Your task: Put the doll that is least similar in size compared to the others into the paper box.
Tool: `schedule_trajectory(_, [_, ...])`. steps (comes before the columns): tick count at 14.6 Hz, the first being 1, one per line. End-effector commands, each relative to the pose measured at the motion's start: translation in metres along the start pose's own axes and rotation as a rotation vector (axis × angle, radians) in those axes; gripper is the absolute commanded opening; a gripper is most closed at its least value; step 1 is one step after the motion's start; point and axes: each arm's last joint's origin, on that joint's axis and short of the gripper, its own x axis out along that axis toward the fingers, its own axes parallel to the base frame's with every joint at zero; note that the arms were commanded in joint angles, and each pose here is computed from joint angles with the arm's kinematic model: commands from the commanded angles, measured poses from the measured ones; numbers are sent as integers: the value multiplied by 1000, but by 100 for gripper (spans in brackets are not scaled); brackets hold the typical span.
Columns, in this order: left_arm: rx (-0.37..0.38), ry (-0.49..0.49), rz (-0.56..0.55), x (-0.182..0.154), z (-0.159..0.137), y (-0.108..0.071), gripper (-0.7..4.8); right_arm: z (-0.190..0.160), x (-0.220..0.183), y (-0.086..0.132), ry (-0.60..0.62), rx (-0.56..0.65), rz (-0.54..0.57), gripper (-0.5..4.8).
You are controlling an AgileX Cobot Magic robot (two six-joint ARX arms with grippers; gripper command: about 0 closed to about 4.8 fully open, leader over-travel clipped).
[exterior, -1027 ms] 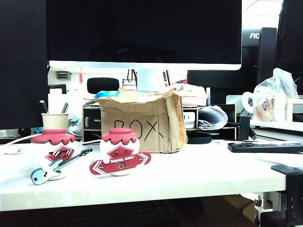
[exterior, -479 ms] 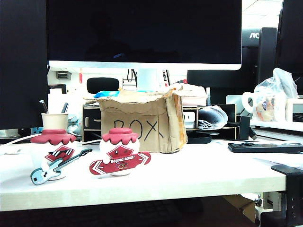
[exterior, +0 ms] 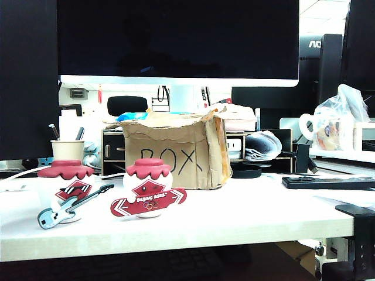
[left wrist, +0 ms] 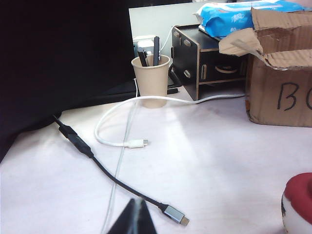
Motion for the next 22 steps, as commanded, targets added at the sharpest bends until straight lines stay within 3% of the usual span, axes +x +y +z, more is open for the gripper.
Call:
schedule_trajectory(1, [4, -6, -3, 0, 1, 0, -5, 5, -13, -5, -47, -83, 4, -5])
schedule_trajectory(2, [4, -6, -4, 0, 1, 0, -5, 5, -25, -14, -80, -184, -12, -5])
schedule_trajectory(3, [4, -6, -4, 0, 1, 0, -5, 3, -35, -26, -134, -202, -36, -5])
schedule_trajectory(7, [4, -6, -4, 0, 1, 0, -5, -38, -57, -105, -514, 72, -186, -5])
schedule_trajectory(9, [4, -4, -4, 0, 1, 0, -5, -72, -61, -131, -589, 133, -275, -5])
schedule_trajectory(11, [4, -4, -4, 0, 1, 0, -5, -106, -62, -146, -586, 216, -361, -5])
schedule_trajectory(16, [4, -2, -3, 0, 0, 0, -5, -193, -69, -162, -615, 440, -677, -5])
schedule_trajectory(22, [3, 0, -4, 0, 0, 0, -5, -248, -53, -161, -559, 468, -798, -5])
